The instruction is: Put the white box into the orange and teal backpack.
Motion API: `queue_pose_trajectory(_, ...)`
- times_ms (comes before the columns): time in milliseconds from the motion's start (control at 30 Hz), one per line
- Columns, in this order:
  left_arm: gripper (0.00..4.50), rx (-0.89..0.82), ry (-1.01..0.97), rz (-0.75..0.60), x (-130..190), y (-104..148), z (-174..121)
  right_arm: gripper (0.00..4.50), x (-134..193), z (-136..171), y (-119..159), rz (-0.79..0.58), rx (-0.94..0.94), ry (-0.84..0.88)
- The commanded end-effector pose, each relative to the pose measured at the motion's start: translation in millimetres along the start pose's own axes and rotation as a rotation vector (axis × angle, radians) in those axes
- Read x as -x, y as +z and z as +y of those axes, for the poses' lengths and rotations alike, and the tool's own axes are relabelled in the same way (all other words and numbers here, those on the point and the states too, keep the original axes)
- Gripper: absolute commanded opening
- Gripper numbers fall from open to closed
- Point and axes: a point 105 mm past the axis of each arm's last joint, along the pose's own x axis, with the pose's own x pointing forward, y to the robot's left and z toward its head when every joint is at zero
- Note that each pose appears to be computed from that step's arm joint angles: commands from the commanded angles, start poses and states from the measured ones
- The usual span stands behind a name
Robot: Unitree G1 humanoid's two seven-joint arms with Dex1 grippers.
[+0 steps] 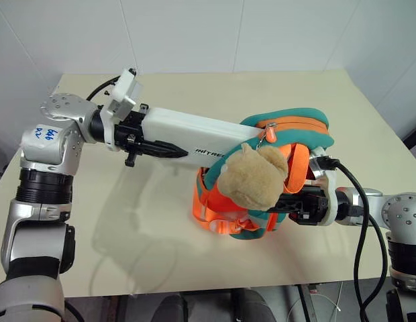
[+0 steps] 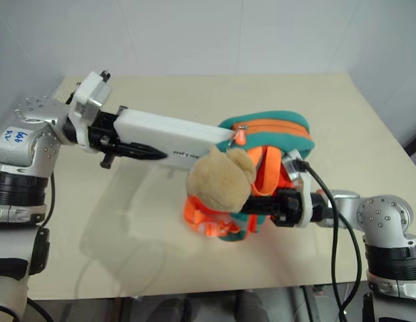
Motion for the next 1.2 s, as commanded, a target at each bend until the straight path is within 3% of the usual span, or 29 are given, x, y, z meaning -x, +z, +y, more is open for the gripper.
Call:
queue_pose_trajectory(33, 1.25, -0.083, -0.011, 0.038, -1, 6, -2, 0.58, -5, 9, 2, 0.007, 0.031, 0.041)
queue_pose_trajectory(233, 1.25, -0.072, 0.068, 0.069, -16, 0, 11, 0.58, -7, 8, 3, 0.010, 0.030, 0.046)
queue_pose_trajectory(433, 1.25, -0.006, 0.084, 0.095, -52, -5, 14, 0.58, -9, 7, 4, 0.011, 0.032, 0.053)
queue_pose_trajectory(833, 1.25, 0.036, 0.012, 0.052, -119, 13, 10, 0.58, -13, 6, 1, 0.007, 0.028, 0.064)
queue_pose_trajectory(1000, 2.80, 0.039, -0.020, 0.076, -123, 7, 0, 0.58, -13, 6, -1, 0.003, 0.024, 0.066)
queue_pose_trajectory(1200, 4.48, 0.059, 0.020, 0.069, -92, 5, 1, 0.58, -14, 5, -1, -0.001, 0.024, 0.069)
